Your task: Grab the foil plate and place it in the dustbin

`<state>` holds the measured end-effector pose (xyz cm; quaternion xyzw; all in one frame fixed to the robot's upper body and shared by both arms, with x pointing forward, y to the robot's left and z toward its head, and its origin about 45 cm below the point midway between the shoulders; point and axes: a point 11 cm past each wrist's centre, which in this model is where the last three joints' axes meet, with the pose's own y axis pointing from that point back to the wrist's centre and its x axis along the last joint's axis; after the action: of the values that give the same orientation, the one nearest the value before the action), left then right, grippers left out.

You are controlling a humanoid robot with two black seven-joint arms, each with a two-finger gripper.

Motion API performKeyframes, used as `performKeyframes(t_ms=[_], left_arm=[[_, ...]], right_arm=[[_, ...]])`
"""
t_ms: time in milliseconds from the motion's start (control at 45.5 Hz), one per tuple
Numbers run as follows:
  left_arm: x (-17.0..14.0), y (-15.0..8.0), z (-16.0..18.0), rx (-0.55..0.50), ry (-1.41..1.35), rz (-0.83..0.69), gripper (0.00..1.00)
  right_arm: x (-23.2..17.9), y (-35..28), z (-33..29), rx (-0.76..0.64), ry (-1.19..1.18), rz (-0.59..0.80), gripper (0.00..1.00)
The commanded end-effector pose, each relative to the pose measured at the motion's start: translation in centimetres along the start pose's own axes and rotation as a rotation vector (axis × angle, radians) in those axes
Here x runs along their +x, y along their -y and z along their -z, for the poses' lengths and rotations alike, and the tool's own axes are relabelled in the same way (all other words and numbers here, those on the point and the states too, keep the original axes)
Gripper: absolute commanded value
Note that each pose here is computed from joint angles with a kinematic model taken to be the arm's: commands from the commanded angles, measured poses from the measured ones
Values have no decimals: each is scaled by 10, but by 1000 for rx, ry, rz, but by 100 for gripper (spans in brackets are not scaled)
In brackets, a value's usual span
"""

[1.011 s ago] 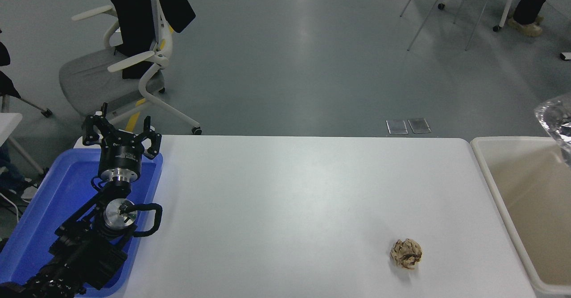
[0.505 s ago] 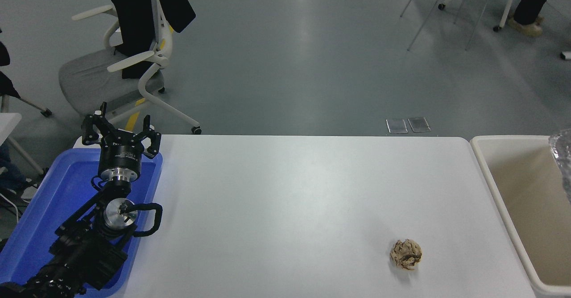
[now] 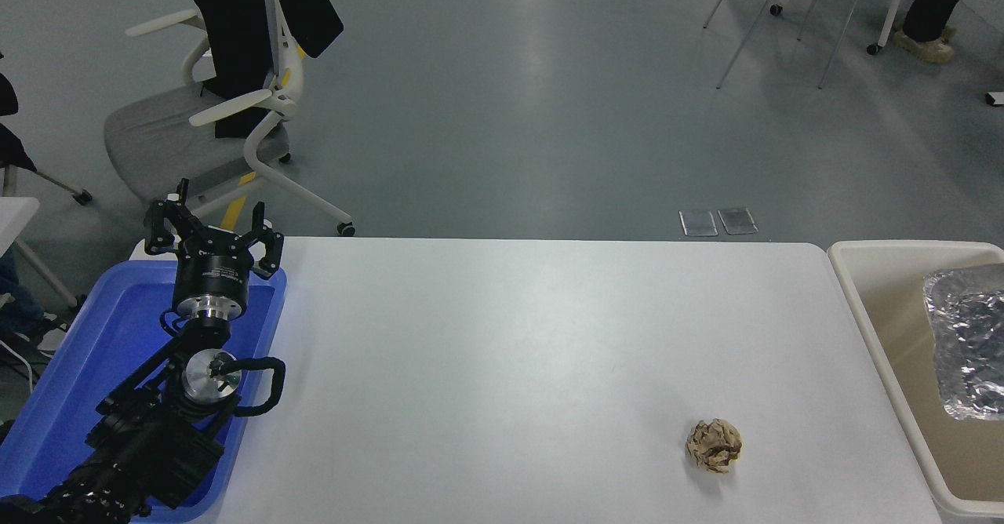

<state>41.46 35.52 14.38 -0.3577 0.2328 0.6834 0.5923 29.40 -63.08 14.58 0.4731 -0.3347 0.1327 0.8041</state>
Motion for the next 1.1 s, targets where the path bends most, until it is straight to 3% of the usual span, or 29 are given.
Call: performKeyframes(t_ms=[0,22,286,505,813,1077], left_arm=[[0,0,0,0,0,0,99],[0,0,1,1,-1,1,99],[0,0,0,0,-1,-1,99],[0,0,1,1,-1,1,99],[0,0,0,0,-1,1,99],[0,0,1,1,-1,1,99]], right_arm=[[-11,2,2,0,12,4,94],[-12,2,3,2,11,7,100],[-24,2,13,39,12,56,100],[-1,-5,43,134,60,63,100],[11,-54,76,316,50,190,100],[56,-117,127,471,-52,201,100]])
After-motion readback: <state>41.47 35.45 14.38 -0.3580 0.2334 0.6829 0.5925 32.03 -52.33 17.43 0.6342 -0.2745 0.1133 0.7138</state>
